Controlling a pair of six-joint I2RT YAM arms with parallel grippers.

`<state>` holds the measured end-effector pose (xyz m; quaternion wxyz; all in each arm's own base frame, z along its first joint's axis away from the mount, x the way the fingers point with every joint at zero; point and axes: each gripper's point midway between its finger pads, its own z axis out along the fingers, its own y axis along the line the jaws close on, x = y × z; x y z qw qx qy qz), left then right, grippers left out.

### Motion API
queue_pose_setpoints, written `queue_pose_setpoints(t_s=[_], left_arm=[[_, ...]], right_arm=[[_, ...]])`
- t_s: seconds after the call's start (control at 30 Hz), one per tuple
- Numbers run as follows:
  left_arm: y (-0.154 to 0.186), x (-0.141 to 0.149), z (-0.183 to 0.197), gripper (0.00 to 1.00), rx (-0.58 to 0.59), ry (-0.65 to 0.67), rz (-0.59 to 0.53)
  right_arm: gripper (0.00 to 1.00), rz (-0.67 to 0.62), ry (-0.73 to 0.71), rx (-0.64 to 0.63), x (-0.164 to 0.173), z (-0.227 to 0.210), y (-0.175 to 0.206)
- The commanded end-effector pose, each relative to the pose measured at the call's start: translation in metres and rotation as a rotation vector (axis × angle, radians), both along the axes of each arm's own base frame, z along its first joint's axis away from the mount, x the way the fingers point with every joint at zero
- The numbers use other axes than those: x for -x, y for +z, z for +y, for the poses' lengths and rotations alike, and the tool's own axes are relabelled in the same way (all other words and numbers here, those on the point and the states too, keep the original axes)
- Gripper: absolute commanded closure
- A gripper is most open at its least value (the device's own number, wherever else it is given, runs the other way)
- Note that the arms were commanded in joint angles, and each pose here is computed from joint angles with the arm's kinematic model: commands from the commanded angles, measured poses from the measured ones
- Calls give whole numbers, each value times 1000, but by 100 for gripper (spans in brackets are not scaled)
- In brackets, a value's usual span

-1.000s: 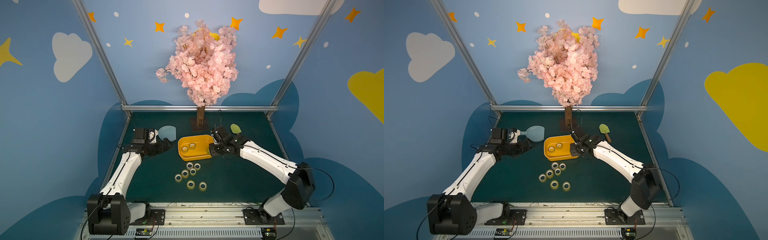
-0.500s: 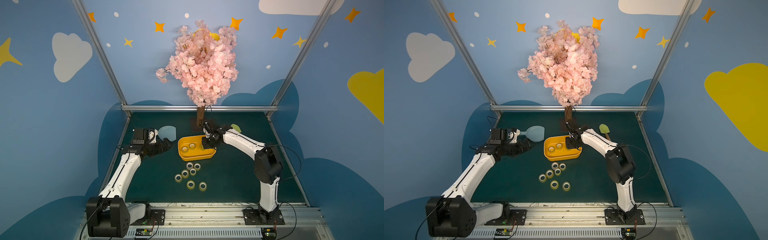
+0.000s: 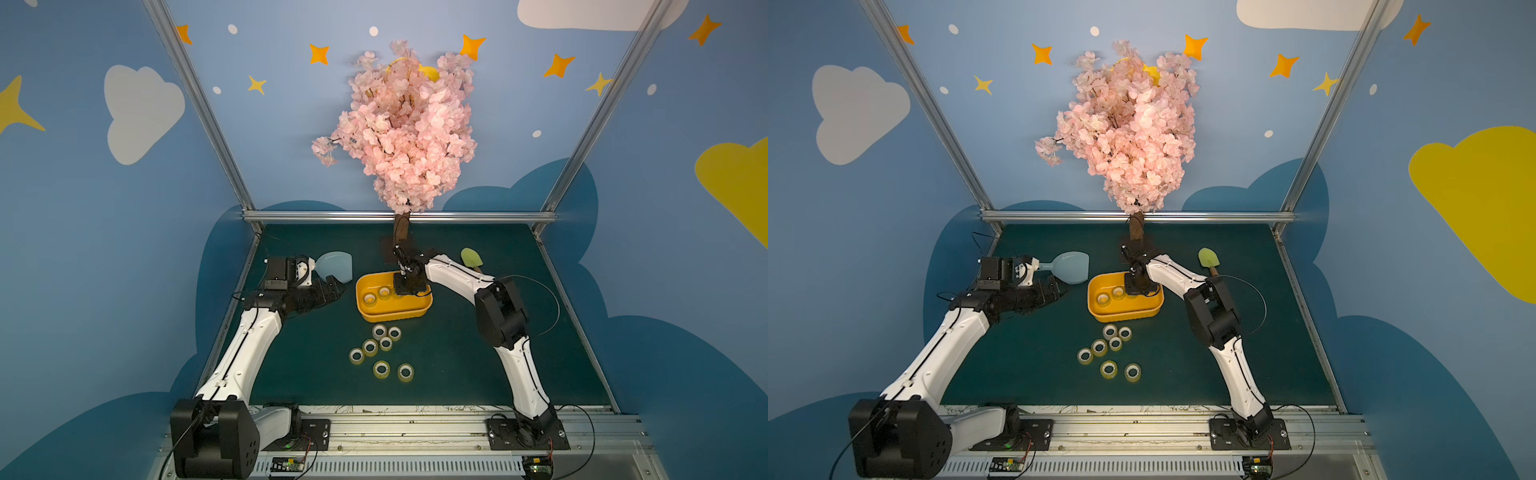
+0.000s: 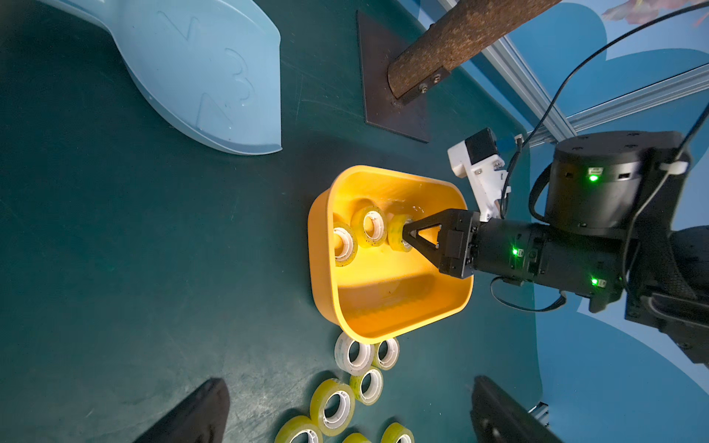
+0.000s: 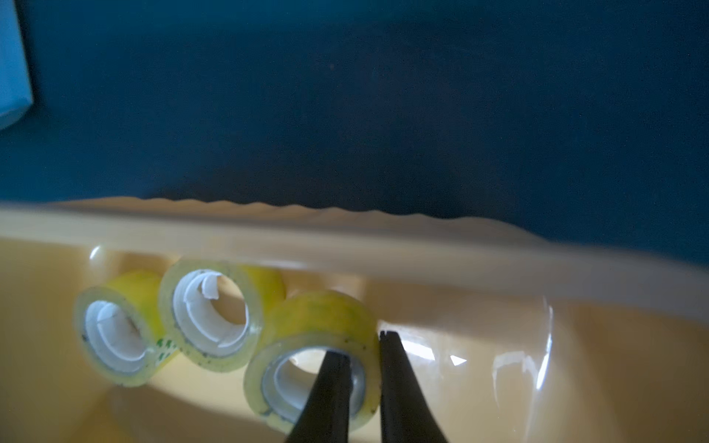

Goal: Put the transparent tape into the storage box
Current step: Place the tape in the storage box.

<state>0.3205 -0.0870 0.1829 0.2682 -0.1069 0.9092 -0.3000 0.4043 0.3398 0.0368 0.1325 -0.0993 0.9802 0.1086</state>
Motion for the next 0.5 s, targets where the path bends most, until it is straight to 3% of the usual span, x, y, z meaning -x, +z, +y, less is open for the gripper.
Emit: queue_pose_setpoints(t_s=[0.0,0.13,0.27,0.47], left_arm=[[3,3,0,0,-8,-6,-6],[2,3,0,0,-7,-5,-1],[0,3,-2,0,6,-14,10],[-2,3,-1,0,3,-11,16]], right_arm=[[98,2,-37,43,-6,-9,-6],[94,20,-30,25,-7,-3,-11],[75,20,-38,15,-7,-1,-9],[63,-8,-36,3,1,-1,13]])
